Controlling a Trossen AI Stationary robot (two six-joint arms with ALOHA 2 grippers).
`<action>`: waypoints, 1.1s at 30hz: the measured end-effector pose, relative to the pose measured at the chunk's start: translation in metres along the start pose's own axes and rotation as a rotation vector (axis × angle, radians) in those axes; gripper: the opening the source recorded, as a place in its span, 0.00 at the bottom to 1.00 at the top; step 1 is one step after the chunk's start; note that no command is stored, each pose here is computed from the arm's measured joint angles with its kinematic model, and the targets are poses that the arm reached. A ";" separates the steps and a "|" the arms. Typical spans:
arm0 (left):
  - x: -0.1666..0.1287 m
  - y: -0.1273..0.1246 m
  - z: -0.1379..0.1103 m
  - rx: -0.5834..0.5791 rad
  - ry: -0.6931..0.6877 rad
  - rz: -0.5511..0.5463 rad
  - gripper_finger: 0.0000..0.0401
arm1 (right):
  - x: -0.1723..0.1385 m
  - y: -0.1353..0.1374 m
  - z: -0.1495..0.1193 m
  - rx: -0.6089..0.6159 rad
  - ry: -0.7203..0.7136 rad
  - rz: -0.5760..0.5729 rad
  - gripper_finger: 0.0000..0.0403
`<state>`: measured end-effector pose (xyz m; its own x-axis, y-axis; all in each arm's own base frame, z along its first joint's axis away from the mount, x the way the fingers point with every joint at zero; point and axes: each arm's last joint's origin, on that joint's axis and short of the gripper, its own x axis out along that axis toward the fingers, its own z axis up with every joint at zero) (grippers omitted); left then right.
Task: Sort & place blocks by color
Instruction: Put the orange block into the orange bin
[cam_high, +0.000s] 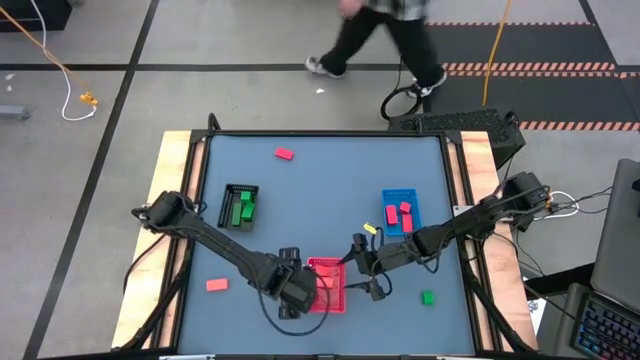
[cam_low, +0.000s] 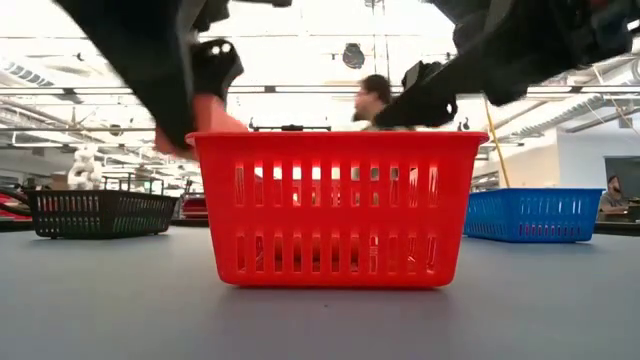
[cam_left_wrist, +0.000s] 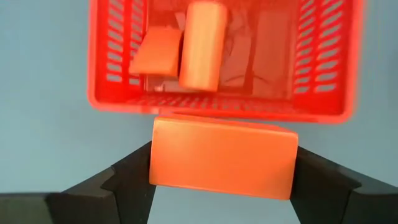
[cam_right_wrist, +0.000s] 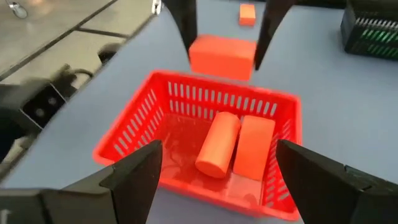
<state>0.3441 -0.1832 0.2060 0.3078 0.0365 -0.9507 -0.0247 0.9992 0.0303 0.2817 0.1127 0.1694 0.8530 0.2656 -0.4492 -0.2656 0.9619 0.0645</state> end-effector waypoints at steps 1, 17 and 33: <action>-0.003 0.000 0.002 -0.002 -0.008 -0.001 0.72 | -0.004 0.000 0.004 0.004 -0.011 0.001 0.76; -0.017 -0.007 0.028 -0.035 -0.203 -0.072 0.92 | -0.069 0.004 0.031 0.081 0.002 0.013 0.76; -0.018 0.000 -0.012 -0.164 0.226 -0.005 0.64 | -0.068 0.003 0.026 0.069 0.054 -0.016 0.76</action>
<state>0.3267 -0.1840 0.2196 0.0890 0.0092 -0.9960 -0.1827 0.9831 -0.0072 0.2339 0.0994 0.2232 0.8309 0.2477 -0.4982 -0.2185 0.9688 0.1172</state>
